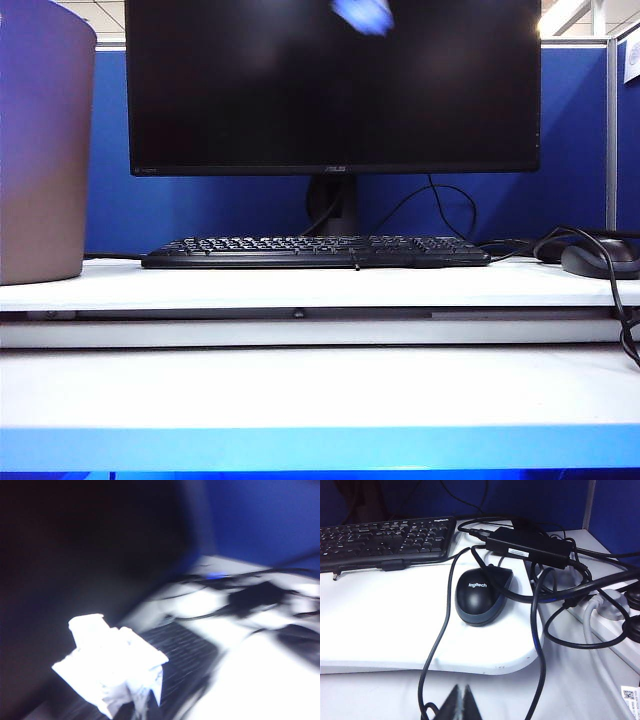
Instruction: Pick up all paper balls from the table and place them in the pink trash can.
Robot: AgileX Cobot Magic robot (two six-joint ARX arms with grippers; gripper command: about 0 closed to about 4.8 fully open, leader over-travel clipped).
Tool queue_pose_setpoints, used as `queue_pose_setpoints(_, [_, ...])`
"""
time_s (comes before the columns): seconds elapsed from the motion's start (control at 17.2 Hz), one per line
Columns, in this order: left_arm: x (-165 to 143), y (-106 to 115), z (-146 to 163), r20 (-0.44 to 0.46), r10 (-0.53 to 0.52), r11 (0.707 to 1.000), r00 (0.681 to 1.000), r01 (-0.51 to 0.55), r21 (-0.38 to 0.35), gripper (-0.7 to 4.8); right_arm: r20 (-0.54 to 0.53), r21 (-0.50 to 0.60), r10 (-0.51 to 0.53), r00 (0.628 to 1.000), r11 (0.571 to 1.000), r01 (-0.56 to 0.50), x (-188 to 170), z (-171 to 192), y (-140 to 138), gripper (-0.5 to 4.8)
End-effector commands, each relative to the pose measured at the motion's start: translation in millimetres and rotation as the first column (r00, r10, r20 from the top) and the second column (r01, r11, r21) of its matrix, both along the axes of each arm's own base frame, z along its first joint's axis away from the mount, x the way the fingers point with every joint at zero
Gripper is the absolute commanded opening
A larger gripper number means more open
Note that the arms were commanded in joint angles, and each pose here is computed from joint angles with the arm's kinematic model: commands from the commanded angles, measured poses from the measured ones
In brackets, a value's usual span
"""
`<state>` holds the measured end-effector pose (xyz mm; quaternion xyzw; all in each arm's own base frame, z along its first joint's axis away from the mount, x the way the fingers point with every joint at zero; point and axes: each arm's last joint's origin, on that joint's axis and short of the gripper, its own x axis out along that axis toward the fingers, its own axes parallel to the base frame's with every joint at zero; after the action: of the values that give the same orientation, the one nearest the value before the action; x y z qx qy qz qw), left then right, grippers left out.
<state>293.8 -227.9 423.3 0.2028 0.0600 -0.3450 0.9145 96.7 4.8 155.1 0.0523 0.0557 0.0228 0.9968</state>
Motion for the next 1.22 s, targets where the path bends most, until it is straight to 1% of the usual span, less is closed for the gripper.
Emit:
queue_pose_setpoints(0.06, [-37, 57, 41, 0.03, 0.145, 0.989, 0.989, -0.145, 0.021, -0.06, 0.013, -0.002, 0.0, 1.0, 1.0, 0.0, 0, 1, 0, -0.05])
queue_pose_setpoints(0.17, [-62, 87, 62, 0.065, 0.192, 0.981, 0.979, -0.192, -0.009, -0.06, 0.013, -0.002, 0.001, 1.0, 1.0, -0.001, 0, 1, 0, -0.05])
queue_pose_setpoints(0.23, [-82, 110, 76, 0.096, 0.255, 0.967, 0.962, -0.253, -0.03, -0.06, 0.013, -0.002, 0.001, 1.0, 1.0, -0.001, 0, 1, 0, -0.05])
queue_pose_setpoints(0.29, [-96, 123, 82, 0.11, 0.305, 0.952, 0.946, -0.303, -0.034, -0.06, 0.013, -0.002, 0.001, 1.0, 1.0, -0.001, 0, 1, 0, -0.05])
queue_pose_setpoints(0.35, [-114, 143, 87, 0.117, 0.377, 0.926, 0.919, -0.378, -0.013, -0.06, 0.013, -0.002, 0.0, 1.0, 1.0, 0.0, 0, 1, 0, -0.05])
queue_pose_setpoints(0.41, [-122, 156, 88, 0.108, 0.424, 0.904, 0.899, -0.427, 0.007, -0.06, 0.013, -0.002, 0.0, 1.0, 1.0, 0.0, 0, 1, 0, -0.05])
queue_pose_setpoints(0.47, [-128, 170, 86, 0.081, 0.476, 0.877, 0.876, -0.479, 0.032, -0.06, 0.013, -0.002, 0.0, 1.0, 1.0, 0.0, 0, 1, 0, -0.05])
queue_pose_setpoints(0.52, [-130, 177, 83, 0.052, 0.51, 0.858, 0.859, -0.512, 0.045, -0.06, 0.013, -0.002, 0.0, 1.0, 1.0, 0.0, 0, 1, 0, -0.05])
queue_pose_setpoints(0.58, [-130, 181, 80, 0.031, 0.527, 0.847, 0.849, -0.528, 0.07, -0.06, 0.013, -0.002, 0.0, 1.0, 1.0, 0.0, 0, 1, 0, -0.05])
queue_pose_setpoints(0.7, [-130, 182, 77, 0.01, 0.535, 0.84, 0.845, -0.533, 0.099, -0.06, 0.013, -0.002, 0.0, 1.0, 1.0, 0.0, 0, 1, 0, -0.05])
queue_pose_setpoints(0.76, [-129, 183, 77, 0.02, 0.571, 0.815, 0.821, -0.57, 0.106, -0.06, 0.013, -0.002, 0.0, 1.0, 1.0, 0.0, 0, 1, 0, -0.05])
queue_pose_setpoints(0.82, [-127, 185, 74, 0.024, 0.628, 0.769, 0.778, -0.625, 0.135, -0.06, 0.013, -0.002, 0.0, 1.0, 1.0, 0.0, 0, 1, 0, -0.05])
queue_pose_setpoints(0.87, [-125, 185, 72, 0.016, 0.647, 0.752, 0.762, -0.642, 0.151, -0.06, 0.013, -0.002, 0.0, 1.0, 1.0, 0.0, 0, 1, 0, -0.05])
queue_pose_setpoints(0.93, [-124, 186, 69, 0.015, 0.678, 0.72, 0.735, -0.668, 0.185, -0.06, 0.013, -0.002, 0.0, 1.0, 1.0, 0.0, 0, 1, 0, -0.05])
queue_pose_setpoints(0.99, [-123, 186, 66, 0.013, 0.697, 0.699, 0.717, -0.683, 0.212, -0.06, 0.013, -0.002, 0.0, 1.0, 1.0, 0.0, 0, 1, 0, -0.05])
queue_pose_setpoints(1.11, [-122, 186, 63, -0.001, 0.695, 0.699, 0.719, -0.674, 0.24, -0.06, 0.013, -0.002, 0.0, 1.0, 1.0, 0.0, 0, 1, 0, -0.05])
queue_pose_setpoints(1.22, [-122, 186, 63, -0.009, 0.698, 0.697, 0.716, -0.676, 0.24, 0.01, 0.013, -0.002, 0.0, 1.0, 1.0, 0.0, 0, 1, 0, -0.05])
